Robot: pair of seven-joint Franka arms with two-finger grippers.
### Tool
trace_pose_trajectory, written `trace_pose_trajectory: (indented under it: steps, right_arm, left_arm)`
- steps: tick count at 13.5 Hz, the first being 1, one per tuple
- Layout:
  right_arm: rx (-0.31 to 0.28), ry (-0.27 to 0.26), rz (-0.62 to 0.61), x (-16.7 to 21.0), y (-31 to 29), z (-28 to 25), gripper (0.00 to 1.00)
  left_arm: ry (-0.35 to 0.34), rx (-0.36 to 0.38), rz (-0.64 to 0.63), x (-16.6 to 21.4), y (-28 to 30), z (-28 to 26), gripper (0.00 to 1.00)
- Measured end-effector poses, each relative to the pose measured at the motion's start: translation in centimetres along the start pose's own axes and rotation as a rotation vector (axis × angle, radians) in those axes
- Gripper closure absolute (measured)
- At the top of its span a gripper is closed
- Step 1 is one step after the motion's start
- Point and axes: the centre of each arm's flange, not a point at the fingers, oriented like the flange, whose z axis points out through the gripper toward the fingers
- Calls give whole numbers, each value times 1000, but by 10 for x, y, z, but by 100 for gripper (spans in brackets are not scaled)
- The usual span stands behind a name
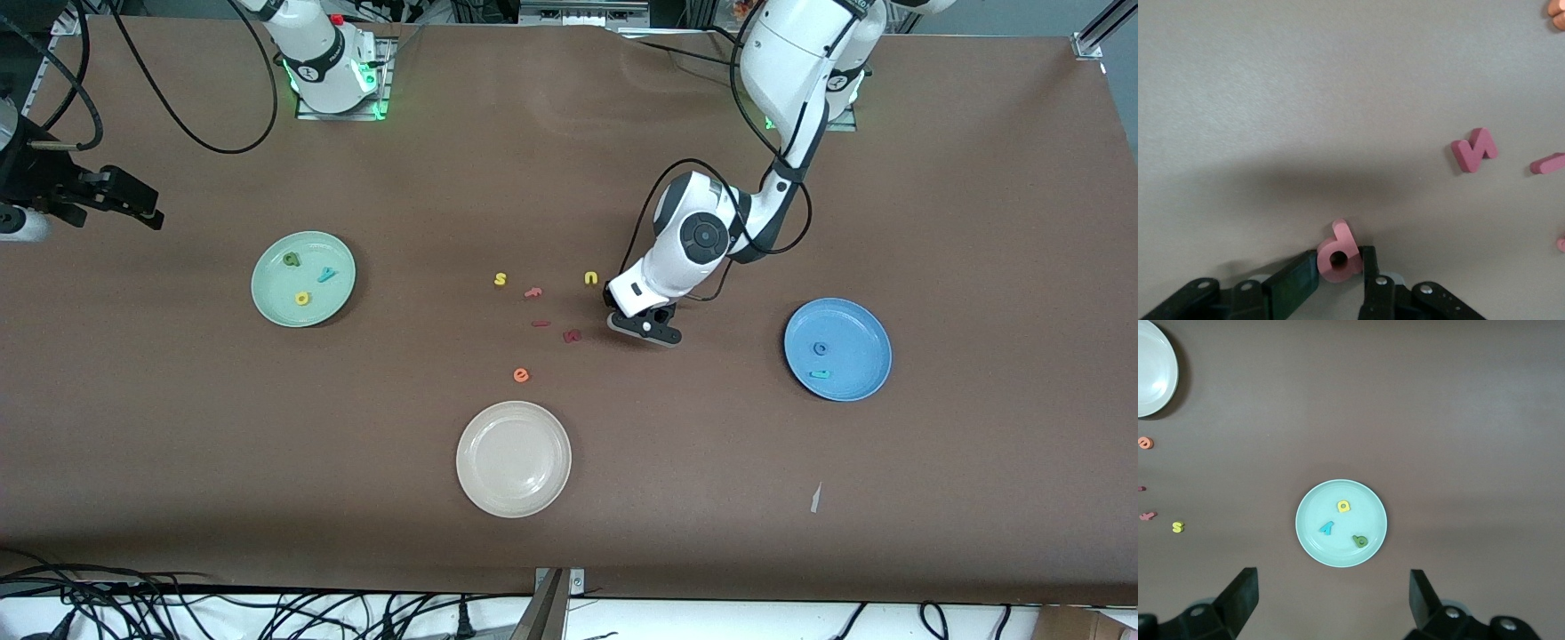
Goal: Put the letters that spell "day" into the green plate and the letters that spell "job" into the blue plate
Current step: 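Reach the left gripper to the pink d and grasp it, then carry the pink d to the blue plate and open the left gripper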
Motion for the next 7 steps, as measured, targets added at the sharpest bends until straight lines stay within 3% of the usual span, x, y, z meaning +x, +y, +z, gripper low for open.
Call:
trace_pose_trajectory:
  steps: [7]
  right_arm:
    - [0,-6,-20,0,0,3,0]
  left_arm:
    - [63,21,-34,37,-48,-58,66]
